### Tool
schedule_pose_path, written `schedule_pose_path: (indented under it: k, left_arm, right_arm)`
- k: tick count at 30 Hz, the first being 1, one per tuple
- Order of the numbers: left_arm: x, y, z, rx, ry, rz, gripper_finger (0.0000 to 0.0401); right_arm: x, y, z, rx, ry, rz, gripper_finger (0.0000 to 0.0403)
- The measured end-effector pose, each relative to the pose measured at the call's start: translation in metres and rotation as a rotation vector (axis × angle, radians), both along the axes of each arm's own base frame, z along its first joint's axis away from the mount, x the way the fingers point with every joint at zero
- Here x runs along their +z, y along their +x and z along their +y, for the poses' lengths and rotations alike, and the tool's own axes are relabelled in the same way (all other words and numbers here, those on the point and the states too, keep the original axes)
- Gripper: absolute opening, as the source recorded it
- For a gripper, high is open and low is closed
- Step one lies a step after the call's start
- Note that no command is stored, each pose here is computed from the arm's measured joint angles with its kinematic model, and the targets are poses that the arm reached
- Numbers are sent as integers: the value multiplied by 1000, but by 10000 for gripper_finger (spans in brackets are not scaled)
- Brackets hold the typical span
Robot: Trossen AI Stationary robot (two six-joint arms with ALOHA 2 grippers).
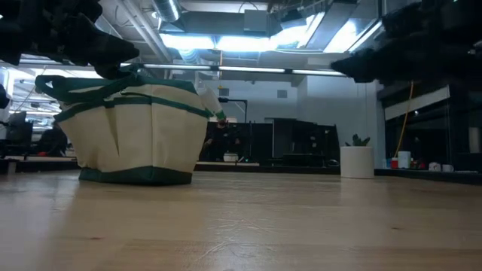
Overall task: Pick & Place Garden tools in Gardening bag
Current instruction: Return to Home Position
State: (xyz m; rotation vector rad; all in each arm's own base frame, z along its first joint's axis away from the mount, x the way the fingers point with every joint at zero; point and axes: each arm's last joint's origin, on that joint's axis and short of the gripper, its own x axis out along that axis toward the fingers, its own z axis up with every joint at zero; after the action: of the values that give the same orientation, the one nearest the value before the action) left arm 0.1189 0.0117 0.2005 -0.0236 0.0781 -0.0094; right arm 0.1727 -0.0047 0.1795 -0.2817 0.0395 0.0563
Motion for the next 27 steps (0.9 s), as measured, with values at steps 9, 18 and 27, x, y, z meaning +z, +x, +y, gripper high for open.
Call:
schedule_pose_path:
  k: [9, 18, 27]
  left_arm:
    - [4, 0, 4, 138, 37, -36, 72]
    - [1, -1, 7, 237, 19, -9, 72]
    - [5, -1, 7, 265, -140, -65, 72]
  right_arm:
    - [-3, -4, -29, -88, 69, 40, 158]
    - [-13, -9, -42, -118, 170, 143, 158]
    - [-35, -30, -42, -324, 230, 90, 158]
